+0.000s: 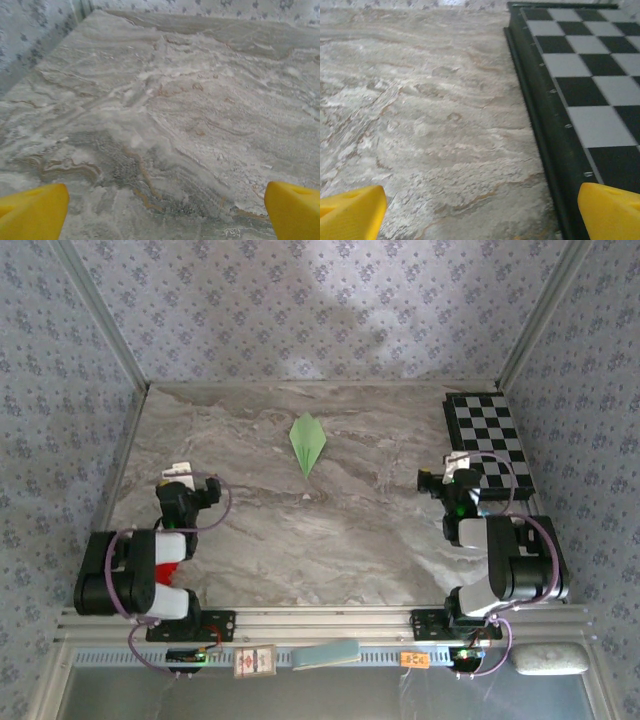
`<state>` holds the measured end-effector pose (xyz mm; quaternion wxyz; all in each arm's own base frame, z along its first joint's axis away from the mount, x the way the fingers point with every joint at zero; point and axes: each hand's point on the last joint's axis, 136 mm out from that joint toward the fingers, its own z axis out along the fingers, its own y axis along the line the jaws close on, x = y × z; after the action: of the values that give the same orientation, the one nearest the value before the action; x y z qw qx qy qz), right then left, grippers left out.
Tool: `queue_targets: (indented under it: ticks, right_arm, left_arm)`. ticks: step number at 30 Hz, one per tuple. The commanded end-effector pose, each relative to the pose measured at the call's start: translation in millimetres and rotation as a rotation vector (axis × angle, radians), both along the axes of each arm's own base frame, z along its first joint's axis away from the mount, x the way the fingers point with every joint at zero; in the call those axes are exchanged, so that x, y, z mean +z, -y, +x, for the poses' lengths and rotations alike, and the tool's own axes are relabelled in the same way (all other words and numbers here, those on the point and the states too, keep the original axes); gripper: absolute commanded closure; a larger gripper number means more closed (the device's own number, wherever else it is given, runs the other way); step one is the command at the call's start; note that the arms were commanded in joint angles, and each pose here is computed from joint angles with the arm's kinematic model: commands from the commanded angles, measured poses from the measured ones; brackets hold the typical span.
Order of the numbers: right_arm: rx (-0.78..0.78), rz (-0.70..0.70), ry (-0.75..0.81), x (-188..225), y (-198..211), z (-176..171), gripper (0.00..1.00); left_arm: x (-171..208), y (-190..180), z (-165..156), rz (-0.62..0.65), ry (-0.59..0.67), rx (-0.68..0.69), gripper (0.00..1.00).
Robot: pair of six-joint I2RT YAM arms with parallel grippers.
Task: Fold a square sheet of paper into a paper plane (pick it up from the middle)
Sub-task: Reset both arms
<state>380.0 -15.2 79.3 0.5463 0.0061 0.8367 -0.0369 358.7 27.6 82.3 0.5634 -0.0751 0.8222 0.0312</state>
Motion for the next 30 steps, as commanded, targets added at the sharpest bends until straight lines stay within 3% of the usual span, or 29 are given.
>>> queue_targets:
  ticks: [1, 9, 30]
  right_arm:
    - [0.065, 0.005, 0.060, 9.5, -8.9, 5.2, 0.00]
    - [0.029, 0.029, 0.009, 5.2, -0.7, 12.3, 0.00]
    - [0.030, 0.029, 0.008, 5.5, -0.7, 12.5, 0.00]
  left_arm:
    - [20.1, 5.3, 20.0, 0.007, 0.089, -0.051, 0.00]
    - [8.5, -6.8, 33.1, 0.008, 0.001, 0.026, 0.00]
    - [7.6, -2.0, 36.4, 0.044, -0.018, 0.022, 0.00]
